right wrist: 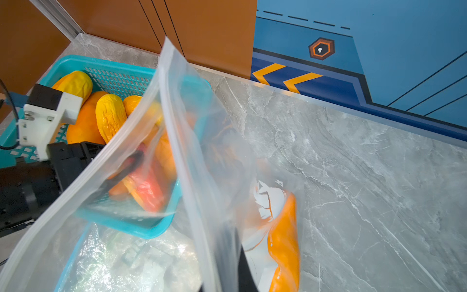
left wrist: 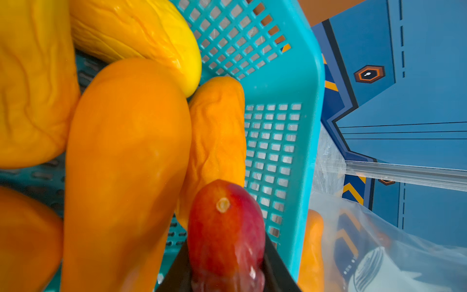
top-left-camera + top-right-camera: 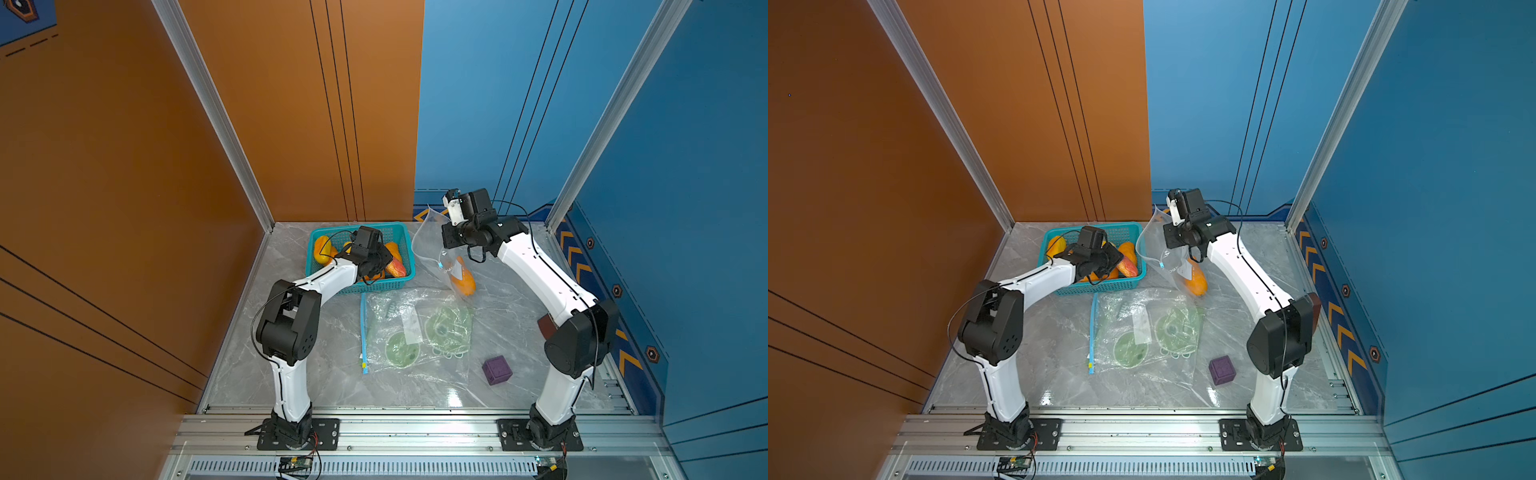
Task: Place the mango in a zip-top bag and seal the zipper
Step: Pick up the mango from the basket, then place the mango in the zipper food storage bag.
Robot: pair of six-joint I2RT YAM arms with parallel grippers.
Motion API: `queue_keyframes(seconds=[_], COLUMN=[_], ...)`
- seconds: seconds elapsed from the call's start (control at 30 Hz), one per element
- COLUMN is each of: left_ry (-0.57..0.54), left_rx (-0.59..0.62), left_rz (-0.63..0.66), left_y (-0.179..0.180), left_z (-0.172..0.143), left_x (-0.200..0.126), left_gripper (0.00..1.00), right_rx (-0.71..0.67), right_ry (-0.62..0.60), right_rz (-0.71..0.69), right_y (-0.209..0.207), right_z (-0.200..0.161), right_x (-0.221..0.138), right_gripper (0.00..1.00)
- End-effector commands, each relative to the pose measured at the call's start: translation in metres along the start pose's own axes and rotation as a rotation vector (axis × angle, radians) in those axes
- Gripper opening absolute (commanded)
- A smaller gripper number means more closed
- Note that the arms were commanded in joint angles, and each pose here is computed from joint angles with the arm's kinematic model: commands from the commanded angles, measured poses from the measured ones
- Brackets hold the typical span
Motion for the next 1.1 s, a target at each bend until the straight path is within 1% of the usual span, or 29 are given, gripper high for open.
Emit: queue_keyframes(seconds=[0.0, 0.13, 0.27, 0.43, 0.5, 0.57, 0.7, 0.83, 0.93, 1.07], left_ry=[-0.128, -0.200, -0.248, -0.356, -0.380, -0.386, -0.371, -0.341, -0.312, -0.285], left_rx=[0.079, 0.104, 0.122, 0.181, 0.201, 0.227, 0.294, 0.368, 0.405, 0.439], left_rz=[-0.073, -0.132, -0.226, -0.316, -0.359, -0.402, -0.480, -0.506, -0.503, -0.461], left_y=[-0.033, -0.048, -0.070, -0.101, -0.114, -0.127, -0.158, -0.180, -0.185, -0.179], left_z=[0.022, 0.027, 0.031, 0.037, 0.038, 0.036, 0.024, 0.011, 0.004, -0.004], left_x=[-0.045, -0.076, -0.108, -0.155, -0.169, -0.175, -0.172, -0.153, -0.133, -0.110], left_gripper=[0.07, 0.06, 0.06, 0.05, 0.06, 0.06, 0.06, 0.05, 0.06, 0.07], right_rx=[0.012, 0.025, 0.036, 0.046, 0.050, 0.052, 0.058, 0.061, 0.062, 0.063], right_ry=[0.010, 0.008, 0.002, -0.009, -0.015, -0.017, -0.020, -0.020, -0.026, -0.034], right_rz=[-0.035, -0.044, -0.042, -0.039, -0.040, -0.039, -0.038, -0.035, -0.036, -0.033], right_y=[-0.002, -0.003, -0.002, -0.002, -0.002, -0.002, -0.002, -0.002, -0.001, -0.001], right_z=[-0.005, -0.005, -0.004, -0.003, -0.002, -0.002, -0.002, -0.003, -0.002, -0.002], right_x=[-0.003, -0.003, -0.005, -0.011, -0.014, -0.015, -0.018, -0.019, -0.022, -0.027], right_gripper=[0.00, 0.00, 0.00, 0.00, 0.00, 0.00, 0.00, 0.00, 0.00, 0.00])
Point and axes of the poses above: each gripper's point midway between its finger pads, its own x axis out along the fingers, its own y axis along the line the jaws close on, z = x × y, the point moved 8 cm from there along -x, back along the fingers, and after that the axes turned 10 degrees about x, right-handed, at the moved point
